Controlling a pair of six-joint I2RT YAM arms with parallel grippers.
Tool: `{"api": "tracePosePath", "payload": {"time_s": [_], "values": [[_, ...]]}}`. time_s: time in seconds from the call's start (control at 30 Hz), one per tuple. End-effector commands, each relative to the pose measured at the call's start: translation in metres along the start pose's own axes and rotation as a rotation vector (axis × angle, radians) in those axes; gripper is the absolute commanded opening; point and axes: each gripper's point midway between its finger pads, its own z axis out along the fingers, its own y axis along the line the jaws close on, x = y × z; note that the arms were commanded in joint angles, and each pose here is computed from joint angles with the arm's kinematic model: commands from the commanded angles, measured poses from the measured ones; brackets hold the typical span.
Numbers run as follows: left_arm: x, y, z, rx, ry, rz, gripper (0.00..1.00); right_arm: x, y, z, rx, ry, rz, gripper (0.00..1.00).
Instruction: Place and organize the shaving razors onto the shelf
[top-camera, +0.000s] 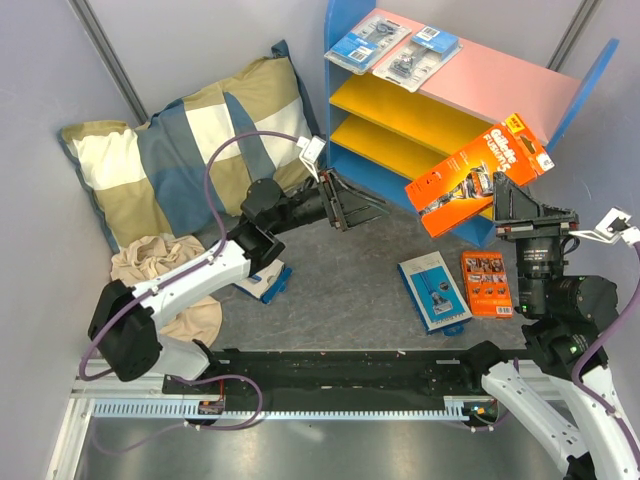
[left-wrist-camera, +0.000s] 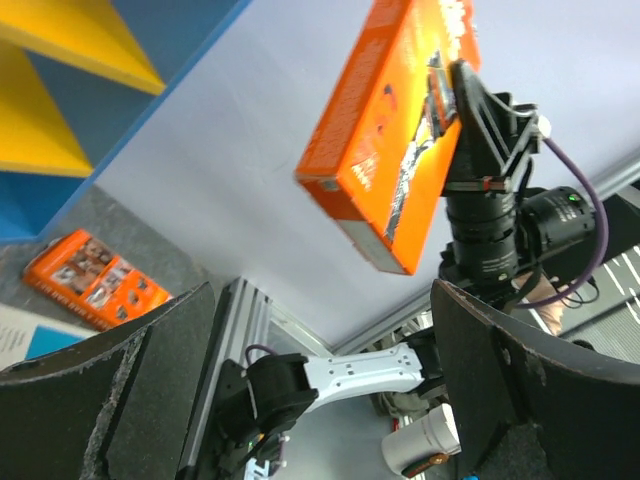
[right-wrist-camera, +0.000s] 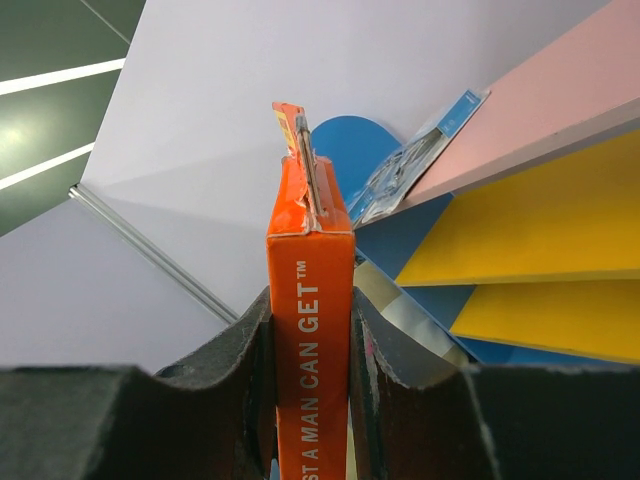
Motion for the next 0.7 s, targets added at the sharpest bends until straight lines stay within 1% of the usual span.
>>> {"api": "tracePosePath", "payload": {"time_s": [0.0, 0.4, 0.47, 0.6, 0.67], "values": [[-0.009, -0.035, 0.016, 0.142, -0.008, -0.006, 0.93, -0.007, 0.012, 0.003, -0.037, -0.025, 0.042, 0.0], [-0.002, -0.05, 0.048, 0.216, 0.012, -0.027, 0.91, -0.008, 0.016, 0.001, -0.054, -0.022, 0.054, 0.0], [0.001, -0.052, 0.052, 0.231, 0.02, -0.035, 0.89, -0.008, 0.016, 0.001, -0.055, -0.023, 0.058, 0.0], [0.007, -0.056, 0.059, 0.251, 0.048, -0.049, 0.8, -0.008, 0.015, 0.0, -0.052, -0.026, 0.072, 0.02], [0.009, -0.061, 0.06, 0.269, 0.051, -0.047, 0.77, -0.008, 0.015, 0.0, -0.055, -0.023, 0.078, 0.02]]}}
